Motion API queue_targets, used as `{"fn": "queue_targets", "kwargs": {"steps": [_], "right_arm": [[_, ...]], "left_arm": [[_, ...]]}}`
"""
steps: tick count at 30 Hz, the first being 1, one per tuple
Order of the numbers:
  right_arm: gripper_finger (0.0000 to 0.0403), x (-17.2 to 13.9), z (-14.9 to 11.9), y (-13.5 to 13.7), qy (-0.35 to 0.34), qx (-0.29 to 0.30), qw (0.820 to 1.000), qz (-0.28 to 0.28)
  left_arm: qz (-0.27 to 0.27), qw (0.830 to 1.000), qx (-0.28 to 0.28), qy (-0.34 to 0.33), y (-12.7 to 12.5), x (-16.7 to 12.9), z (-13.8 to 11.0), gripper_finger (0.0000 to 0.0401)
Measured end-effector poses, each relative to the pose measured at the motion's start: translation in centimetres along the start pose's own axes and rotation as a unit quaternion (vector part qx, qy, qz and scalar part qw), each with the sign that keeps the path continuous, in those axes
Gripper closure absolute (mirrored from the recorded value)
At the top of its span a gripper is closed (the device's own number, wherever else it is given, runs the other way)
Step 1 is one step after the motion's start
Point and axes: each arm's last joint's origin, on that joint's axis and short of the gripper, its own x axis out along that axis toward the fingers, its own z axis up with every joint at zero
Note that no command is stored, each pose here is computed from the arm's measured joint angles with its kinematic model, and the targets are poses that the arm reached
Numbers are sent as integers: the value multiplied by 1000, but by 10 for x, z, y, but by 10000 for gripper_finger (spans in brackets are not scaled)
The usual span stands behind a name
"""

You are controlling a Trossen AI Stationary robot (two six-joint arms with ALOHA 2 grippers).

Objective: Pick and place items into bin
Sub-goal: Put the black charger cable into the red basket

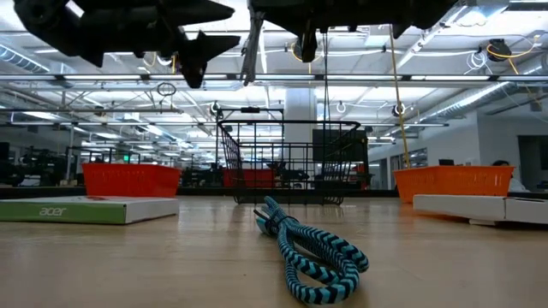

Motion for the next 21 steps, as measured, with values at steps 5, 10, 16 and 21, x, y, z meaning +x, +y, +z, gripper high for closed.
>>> {"fn": "queue_targets", "kwargs": {"steps": [5, 10, 16, 21], "right_arm": [[387, 2, -3, -1, 6, 1, 1000, -1], [387, 3, -5, -1, 8, 1, 1000, 0], [387, 3, -4, 1, 1, 6, 1000, 3], [387, 3, -6, 0, 12, 5, 1000, -2]], "left_arm": [[9, 1000, -2, 13, 4, 19, -1, 208], [15, 1000, -3, 17, 9, 32, 0, 208], [43, 999, 2, 7, 10, 34, 2, 208], [48, 999, 8, 6, 11, 34, 2, 208]]}}
